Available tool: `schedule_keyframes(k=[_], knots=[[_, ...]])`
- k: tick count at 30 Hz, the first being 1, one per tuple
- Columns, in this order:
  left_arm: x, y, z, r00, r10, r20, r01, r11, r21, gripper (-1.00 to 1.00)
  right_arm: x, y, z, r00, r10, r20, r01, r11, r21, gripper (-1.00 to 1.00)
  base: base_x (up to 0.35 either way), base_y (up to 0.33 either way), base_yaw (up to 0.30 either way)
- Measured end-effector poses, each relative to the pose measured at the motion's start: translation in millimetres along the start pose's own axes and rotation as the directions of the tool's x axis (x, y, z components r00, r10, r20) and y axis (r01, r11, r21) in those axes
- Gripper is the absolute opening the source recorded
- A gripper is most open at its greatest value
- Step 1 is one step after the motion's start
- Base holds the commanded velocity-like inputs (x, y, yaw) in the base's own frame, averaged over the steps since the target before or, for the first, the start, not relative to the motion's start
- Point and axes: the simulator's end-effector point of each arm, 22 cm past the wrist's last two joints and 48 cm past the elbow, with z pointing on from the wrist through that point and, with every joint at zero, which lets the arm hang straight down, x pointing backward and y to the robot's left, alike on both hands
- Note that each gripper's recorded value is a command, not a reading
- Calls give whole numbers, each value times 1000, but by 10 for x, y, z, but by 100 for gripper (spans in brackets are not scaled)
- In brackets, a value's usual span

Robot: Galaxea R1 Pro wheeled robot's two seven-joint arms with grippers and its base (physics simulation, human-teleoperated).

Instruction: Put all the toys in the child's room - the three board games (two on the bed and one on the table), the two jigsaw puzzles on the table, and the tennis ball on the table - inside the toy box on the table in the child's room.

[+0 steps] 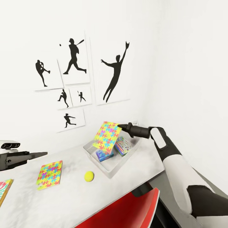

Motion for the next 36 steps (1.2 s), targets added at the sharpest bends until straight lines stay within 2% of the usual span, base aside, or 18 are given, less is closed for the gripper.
schedule_keyframes(k=[5,10,16,30,36], knots=[[17,41,4,1000,0,0,0,1000,0,100,-179,-214,56,999,17,32,-19,998,53,-100,0,0,0],[37,84,8,1000,0,0,0,1000,0,100,-190,-461,78,999,30,33,-34,990,134,-100,0,0,0],[62,134,14,1000,0,1,0,1000,0,100,-157,-628,116,999,31,29,-36,980,196,-100,0,0,0],[133,257,26,1000,0,1,0,1000,0,100,-114,-781,175,999,37,28,-42,978,206,-100,0,0,0],[163,302,30,1000,0,1,0,1000,0,100,-208,-820,198,999,35,32,-42,970,239,-100,0,0,0]])
